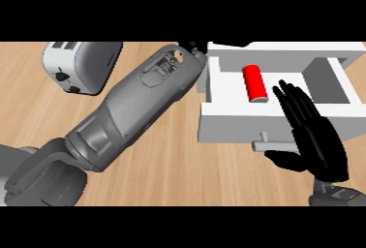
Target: Pick up the can, place it into the drawer and close the drawer
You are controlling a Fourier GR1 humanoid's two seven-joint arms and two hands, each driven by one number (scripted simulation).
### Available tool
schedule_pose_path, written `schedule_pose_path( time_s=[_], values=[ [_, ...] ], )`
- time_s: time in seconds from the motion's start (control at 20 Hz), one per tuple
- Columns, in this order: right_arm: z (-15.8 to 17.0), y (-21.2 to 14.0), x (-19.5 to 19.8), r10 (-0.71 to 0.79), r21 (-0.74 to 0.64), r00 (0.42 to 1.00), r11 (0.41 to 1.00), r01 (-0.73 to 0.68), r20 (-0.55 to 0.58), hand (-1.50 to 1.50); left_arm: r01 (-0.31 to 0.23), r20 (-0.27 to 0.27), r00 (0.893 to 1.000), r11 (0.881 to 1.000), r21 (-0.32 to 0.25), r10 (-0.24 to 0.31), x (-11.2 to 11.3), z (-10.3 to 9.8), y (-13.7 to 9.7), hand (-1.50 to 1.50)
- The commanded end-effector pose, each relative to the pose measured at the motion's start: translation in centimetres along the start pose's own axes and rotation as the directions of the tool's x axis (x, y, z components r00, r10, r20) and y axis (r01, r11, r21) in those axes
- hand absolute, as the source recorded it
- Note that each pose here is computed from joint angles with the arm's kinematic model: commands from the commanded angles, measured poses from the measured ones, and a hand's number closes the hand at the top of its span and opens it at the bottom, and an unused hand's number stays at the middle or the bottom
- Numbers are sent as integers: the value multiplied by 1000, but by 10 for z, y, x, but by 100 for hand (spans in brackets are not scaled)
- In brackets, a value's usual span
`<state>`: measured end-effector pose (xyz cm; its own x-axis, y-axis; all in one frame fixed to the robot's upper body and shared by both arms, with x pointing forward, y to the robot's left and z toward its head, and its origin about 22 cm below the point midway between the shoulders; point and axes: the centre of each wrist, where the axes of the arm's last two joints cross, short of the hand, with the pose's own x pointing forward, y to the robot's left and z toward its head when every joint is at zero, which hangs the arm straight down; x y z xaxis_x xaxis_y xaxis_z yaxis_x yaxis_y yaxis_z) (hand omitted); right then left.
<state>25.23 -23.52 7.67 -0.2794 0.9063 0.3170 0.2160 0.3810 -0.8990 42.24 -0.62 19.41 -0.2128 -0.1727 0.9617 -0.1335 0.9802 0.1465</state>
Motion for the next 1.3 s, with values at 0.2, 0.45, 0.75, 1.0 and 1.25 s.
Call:
schedule_pose_path(
  time_s=[0.2, 0.45, 0.75, 1.0, 1.25],
  values=[
    [-34, 66, -20, 31, -12, 998, 999, -32, -47, -150, 2, 9, 1000, 1000, 15, -3, 17, -4, 23, -150],
    [-33, 80, -46, 77, -8, 994, 997, -77, -79, -150, -1, -2, 1000, 1000, 7, 1, 12, -2, 49, -150],
    [-55, 90, -54, 140, -30, 983, 989, -145, -117, -150, 9, -34, 999, 1000, 5, -8, 17, -8, 96, -150],
    [-83, 99, -57, 175, -56, 977, 982, -183, -122, -150, 26, -46, 999, 1000, -12, -27, 6, -1, 117, -150],
    [-118, 101, -46, 172, -121, 978, 975, -186, -118, -150, 41, -57, 998, 999, 11, -41, -2, 6, 132, -150]
  ],
)
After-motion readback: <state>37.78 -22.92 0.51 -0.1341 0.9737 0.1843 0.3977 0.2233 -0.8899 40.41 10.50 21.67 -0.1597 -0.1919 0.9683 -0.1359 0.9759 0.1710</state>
